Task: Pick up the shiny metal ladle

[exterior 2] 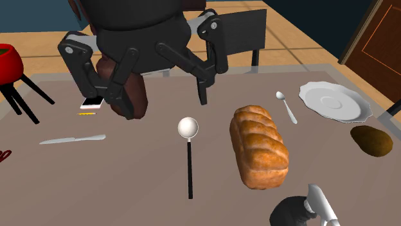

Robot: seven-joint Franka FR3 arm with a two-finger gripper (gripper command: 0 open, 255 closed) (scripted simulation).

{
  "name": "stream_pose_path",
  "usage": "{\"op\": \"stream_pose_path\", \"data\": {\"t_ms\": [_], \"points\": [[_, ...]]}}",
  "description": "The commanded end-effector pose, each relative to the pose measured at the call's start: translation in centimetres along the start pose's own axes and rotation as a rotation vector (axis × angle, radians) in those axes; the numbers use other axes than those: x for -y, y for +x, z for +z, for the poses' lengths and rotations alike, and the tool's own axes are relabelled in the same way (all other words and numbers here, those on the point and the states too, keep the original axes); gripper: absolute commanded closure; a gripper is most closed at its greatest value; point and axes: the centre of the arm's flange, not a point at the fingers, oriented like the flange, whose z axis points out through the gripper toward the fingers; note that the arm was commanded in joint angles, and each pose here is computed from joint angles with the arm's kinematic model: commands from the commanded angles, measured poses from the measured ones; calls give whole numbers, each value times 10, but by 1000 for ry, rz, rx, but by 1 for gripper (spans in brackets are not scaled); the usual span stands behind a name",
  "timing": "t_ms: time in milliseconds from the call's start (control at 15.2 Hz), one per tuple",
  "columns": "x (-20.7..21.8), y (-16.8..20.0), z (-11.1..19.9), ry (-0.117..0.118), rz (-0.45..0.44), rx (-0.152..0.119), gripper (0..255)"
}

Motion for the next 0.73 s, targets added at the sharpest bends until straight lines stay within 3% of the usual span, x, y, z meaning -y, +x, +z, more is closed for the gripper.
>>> {"op": "stream_pose_path", "data": {"t_ms": [0, 660], "points": [[0, 0, 0, 0, 0, 0, 0], [0, 70, 117, 1, 45, 57, 0]]}}
